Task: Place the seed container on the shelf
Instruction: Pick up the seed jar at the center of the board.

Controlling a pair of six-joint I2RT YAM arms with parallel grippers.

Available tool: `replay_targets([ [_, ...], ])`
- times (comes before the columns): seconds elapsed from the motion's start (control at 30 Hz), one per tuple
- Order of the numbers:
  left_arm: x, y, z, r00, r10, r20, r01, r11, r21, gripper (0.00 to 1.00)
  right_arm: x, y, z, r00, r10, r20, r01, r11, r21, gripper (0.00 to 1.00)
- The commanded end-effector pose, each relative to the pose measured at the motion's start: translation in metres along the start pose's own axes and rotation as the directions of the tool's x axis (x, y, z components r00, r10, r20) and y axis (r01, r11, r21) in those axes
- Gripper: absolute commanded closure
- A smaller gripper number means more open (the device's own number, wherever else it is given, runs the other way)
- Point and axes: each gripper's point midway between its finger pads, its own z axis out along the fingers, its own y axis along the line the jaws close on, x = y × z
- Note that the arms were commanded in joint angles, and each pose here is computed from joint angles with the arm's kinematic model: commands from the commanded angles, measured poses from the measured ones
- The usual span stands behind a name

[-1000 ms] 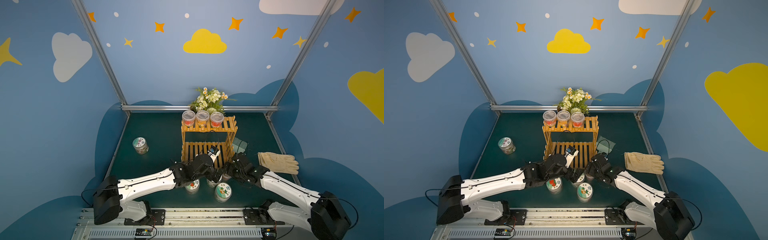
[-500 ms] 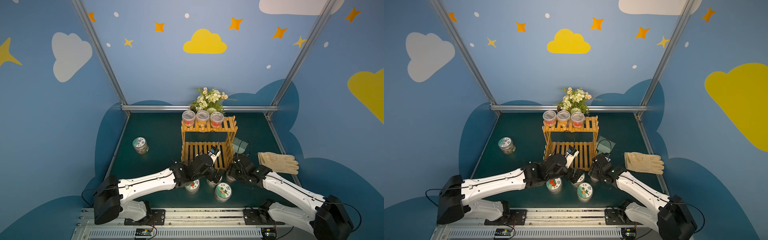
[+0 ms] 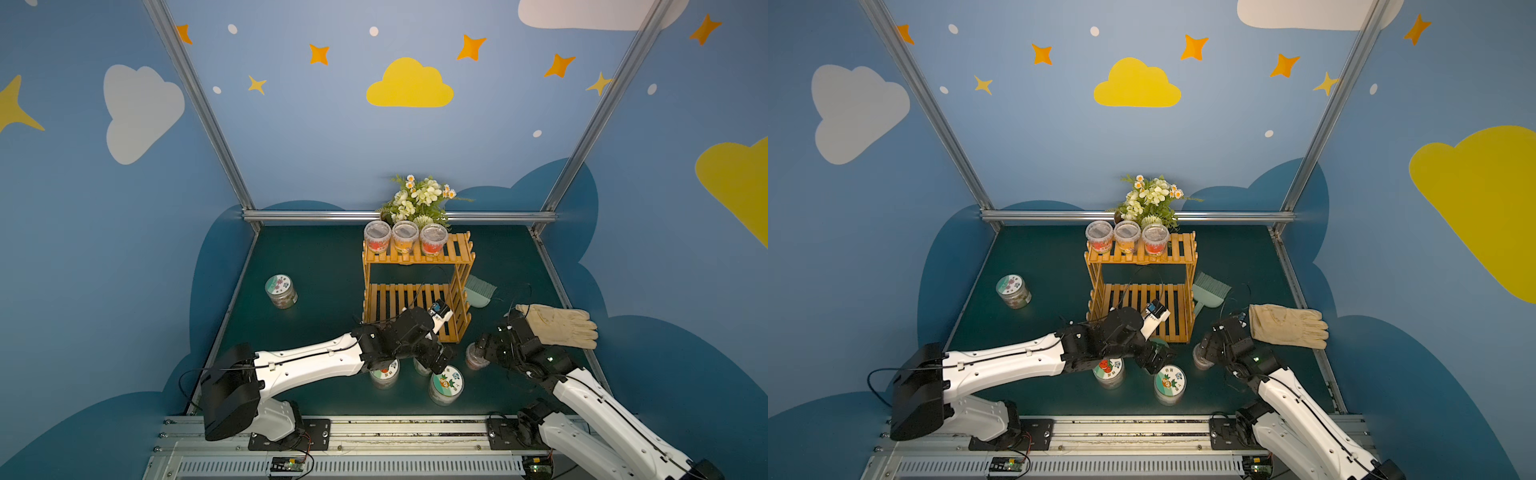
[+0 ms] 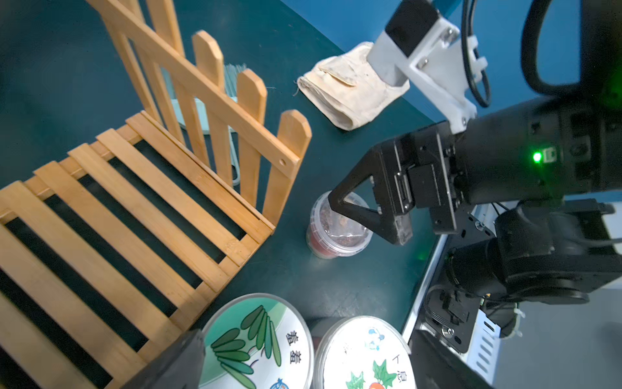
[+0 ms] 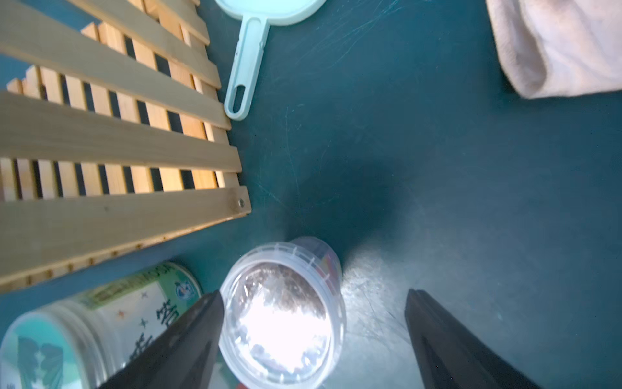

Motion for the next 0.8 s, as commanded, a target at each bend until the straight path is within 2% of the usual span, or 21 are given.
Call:
replay_targets([
  [0.0, -0.006, -0.022, 0.001, 0.999, 0.052, -0.005, -0.051, 0.995, 0.087, 0.0, 0.004, 0.016, -0.016, 0.987, -0.149, -0.058, 0.144, 0.986, -0.082, 0.07],
  [0.1, -0.004, -0.024, 0.005, 0.998, 0.058, -0.011, -0.057, 0.994, 0.09, 0.0, 0.01, 0.031, -0.016, 0.978, -0.191, -0.088, 0.176, 0.971, -0.162, 0.05],
  [0.13, -0.003, -0.024, 0.007, 0.998, 0.058, -0.016, -0.057, 0.994, 0.088, 0.0, 0.012, 0.032, -0.015, 0.98, -0.17, -0.103, 0.152, 0.975, -0.164, 0.05],
  [0.3, -0.002, -0.019, 0.005, 0.998, 0.068, -0.017, -0.067, 0.996, 0.059, 0.0, 0.015, 0.019, -0.011, 0.987, -0.117, -0.107, 0.108, 0.99, -0.087, 0.04],
  [0.5, -0.006, -0.015, 0.003, 0.997, 0.076, 0.002, -0.076, 0.997, 0.034, 0.0, 0.025, 0.022, -0.005, 0.983, -0.111, -0.147, 0.096, 0.99, -0.103, 0.07],
  [0.77, -0.004, -0.015, 0.001, 0.998, 0.066, -0.007, -0.066, 0.997, 0.035, 0.0, 0.025, 0.017, 0.003, 0.981, -0.099, -0.168, 0.092, 0.994, -0.052, 0.11],
])
